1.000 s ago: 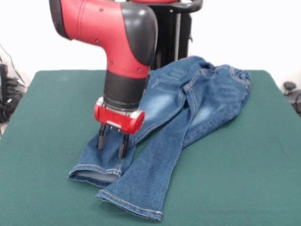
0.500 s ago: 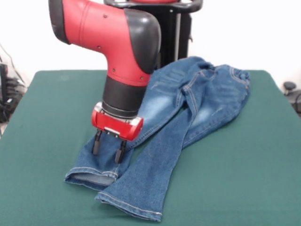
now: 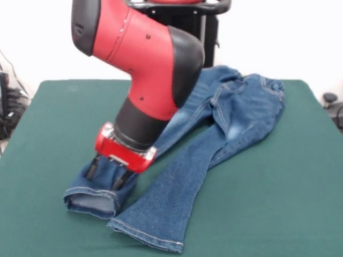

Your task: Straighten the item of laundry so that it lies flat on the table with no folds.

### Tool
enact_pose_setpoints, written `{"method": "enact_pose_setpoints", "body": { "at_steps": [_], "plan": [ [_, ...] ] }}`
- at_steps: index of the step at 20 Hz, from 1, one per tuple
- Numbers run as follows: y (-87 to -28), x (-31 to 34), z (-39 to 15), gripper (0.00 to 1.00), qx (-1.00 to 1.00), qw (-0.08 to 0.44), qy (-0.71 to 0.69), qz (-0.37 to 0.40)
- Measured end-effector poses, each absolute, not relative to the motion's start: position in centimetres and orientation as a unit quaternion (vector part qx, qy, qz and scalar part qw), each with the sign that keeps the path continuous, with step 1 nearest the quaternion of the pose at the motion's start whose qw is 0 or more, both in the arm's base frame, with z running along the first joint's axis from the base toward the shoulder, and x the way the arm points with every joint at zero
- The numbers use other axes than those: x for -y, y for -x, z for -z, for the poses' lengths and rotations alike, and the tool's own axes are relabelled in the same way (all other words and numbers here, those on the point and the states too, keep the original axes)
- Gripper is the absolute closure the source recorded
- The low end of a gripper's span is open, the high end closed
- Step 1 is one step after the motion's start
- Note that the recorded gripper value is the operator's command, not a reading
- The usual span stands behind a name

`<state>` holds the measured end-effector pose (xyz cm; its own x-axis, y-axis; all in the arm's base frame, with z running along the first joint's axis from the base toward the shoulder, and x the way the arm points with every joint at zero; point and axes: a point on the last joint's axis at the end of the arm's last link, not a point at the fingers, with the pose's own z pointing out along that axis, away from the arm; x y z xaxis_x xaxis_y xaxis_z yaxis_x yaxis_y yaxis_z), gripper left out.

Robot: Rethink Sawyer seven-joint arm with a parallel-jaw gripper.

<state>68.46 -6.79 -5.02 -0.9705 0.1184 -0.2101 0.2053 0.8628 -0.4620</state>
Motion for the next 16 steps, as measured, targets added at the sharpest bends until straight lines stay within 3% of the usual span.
{"method": "enact_pose_setpoints", "body": {
  "at_steps": [16],
  "plan": [
    [-71.6,18.4,5.3,0.00,-0.946,0.125,-0.120,0.274]
  ]
}}
